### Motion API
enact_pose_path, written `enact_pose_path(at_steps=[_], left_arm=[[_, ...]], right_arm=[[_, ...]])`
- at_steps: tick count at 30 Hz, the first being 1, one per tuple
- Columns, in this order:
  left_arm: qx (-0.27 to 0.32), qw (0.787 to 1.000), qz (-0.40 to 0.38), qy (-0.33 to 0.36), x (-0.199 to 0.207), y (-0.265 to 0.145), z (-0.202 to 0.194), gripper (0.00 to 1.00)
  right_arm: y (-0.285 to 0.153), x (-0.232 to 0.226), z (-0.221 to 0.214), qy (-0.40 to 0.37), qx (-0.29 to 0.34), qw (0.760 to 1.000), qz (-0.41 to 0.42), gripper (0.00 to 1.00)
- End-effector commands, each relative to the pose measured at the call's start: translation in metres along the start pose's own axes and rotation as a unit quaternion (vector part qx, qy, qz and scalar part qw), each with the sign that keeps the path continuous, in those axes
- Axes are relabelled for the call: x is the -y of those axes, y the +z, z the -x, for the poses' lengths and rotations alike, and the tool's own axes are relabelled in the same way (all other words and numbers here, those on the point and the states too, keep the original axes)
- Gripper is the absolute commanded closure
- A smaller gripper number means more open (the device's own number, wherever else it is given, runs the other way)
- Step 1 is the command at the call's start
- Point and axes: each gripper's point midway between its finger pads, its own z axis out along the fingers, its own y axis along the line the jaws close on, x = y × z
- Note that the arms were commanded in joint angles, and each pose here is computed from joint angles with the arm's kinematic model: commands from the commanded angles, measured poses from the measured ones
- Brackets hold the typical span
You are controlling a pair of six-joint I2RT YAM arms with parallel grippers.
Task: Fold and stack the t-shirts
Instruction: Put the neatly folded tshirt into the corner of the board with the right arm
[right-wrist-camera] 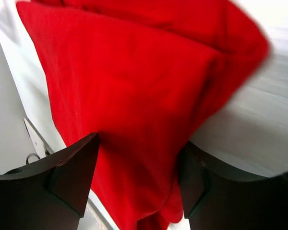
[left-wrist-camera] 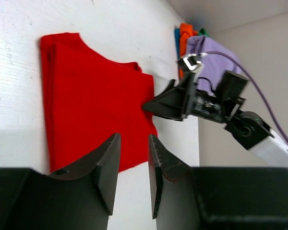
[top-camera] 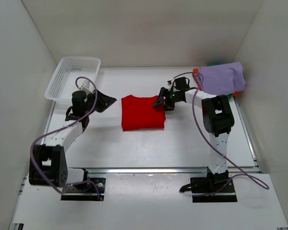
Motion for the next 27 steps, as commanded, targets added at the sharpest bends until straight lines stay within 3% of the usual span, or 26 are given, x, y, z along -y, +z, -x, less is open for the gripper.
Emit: enact_pose_path(at_steps=[1,3,5,8,11,14,18,27], left_arm=[[0.030,1.000,-0.005,0.001,0.009,-0.024,0.007,0.61],[0.028,0.999,-0.009,0.013,0.016,-0.032,0.006,0.62],[0.028,0.999,-0.015,0.010,0.021,-0.036,0.006,0.61],[0.030,0.999,-0.028,0.005,0.028,-0.042,0.004,0.62],[0.027,0.999,-0.026,0.011,0.028,-0.043,-0.004,0.62],[0.023,0.999,-0.027,0.004,0.026,-0.043,-0.006,0.63],[0.013,1.000,-0.027,0.000,0.023,-0.042,-0.012,0.65],[0.006,1.000,-0.031,0.002,0.022,-0.035,-0.015,0.67]], right_arm=[[0.028,0.007,-0.026,-0.004,-0.053,0.998,-0.024,0.39],[0.033,0.011,-0.029,-0.015,-0.078,0.996,-0.041,0.52],[0.030,0.017,-0.036,-0.024,-0.106,0.993,-0.050,1.00],[0.012,0.020,-0.014,-0.090,-0.091,0.984,-0.126,1.00],[-0.031,0.034,0.043,-0.216,0.015,0.939,-0.265,1.00],[-0.069,0.018,0.073,-0.272,0.092,0.917,-0.276,1.00],[-0.117,0.021,0.095,-0.305,0.138,0.901,-0.277,1.00],[-0.239,0.038,0.158,-0.335,0.197,0.852,-0.352,1.00]])
